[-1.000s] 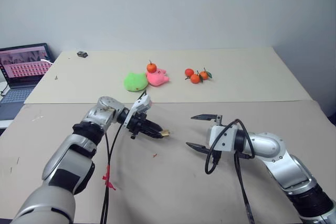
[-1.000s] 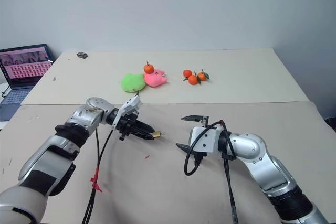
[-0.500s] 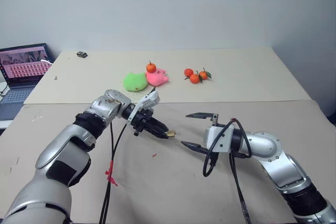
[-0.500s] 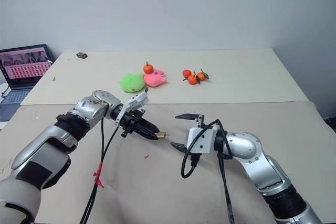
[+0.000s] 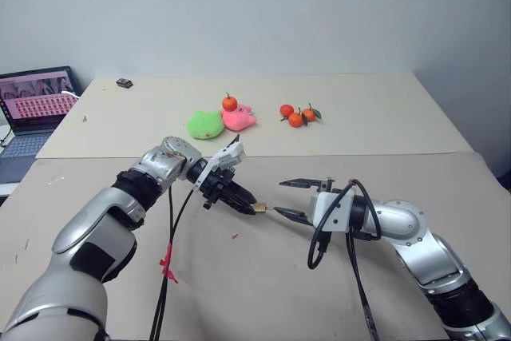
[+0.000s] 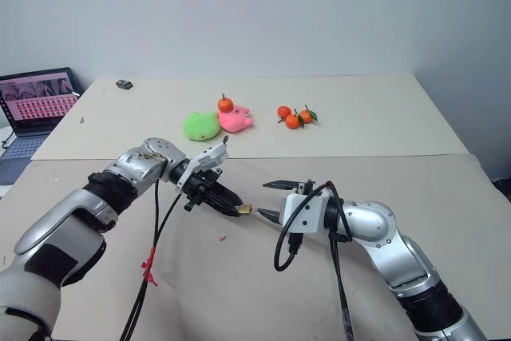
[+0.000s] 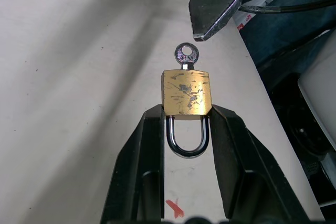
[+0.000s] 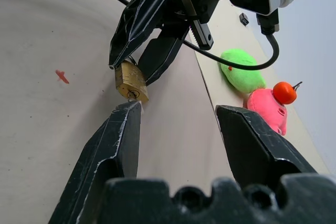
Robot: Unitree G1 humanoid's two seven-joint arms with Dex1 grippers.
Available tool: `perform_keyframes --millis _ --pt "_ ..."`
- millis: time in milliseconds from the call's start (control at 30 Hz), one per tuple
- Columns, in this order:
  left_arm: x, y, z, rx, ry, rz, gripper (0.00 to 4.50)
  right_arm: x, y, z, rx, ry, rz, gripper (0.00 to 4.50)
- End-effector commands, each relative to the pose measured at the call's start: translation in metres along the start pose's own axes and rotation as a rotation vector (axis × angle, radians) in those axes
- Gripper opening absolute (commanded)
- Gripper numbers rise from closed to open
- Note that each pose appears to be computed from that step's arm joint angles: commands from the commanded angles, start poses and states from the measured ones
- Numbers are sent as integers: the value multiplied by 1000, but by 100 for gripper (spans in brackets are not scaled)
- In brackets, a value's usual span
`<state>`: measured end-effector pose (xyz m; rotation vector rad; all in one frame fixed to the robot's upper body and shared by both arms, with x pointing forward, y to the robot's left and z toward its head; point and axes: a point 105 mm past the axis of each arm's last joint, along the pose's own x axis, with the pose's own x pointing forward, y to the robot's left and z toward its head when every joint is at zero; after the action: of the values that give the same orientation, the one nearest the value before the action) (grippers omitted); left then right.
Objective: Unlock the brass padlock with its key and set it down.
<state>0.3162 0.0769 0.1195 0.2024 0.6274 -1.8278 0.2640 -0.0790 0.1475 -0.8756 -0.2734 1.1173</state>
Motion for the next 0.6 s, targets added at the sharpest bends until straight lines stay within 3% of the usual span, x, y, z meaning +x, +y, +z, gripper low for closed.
perform_keyframes --millis 33,600 --pt "-6 -6 15 62 13 -14 77 -2 -7 8 -30 -22 -23 280" --pt "-8 -7 23 77 10 -21 77 0 -2 8 -11 -27 -4 280"
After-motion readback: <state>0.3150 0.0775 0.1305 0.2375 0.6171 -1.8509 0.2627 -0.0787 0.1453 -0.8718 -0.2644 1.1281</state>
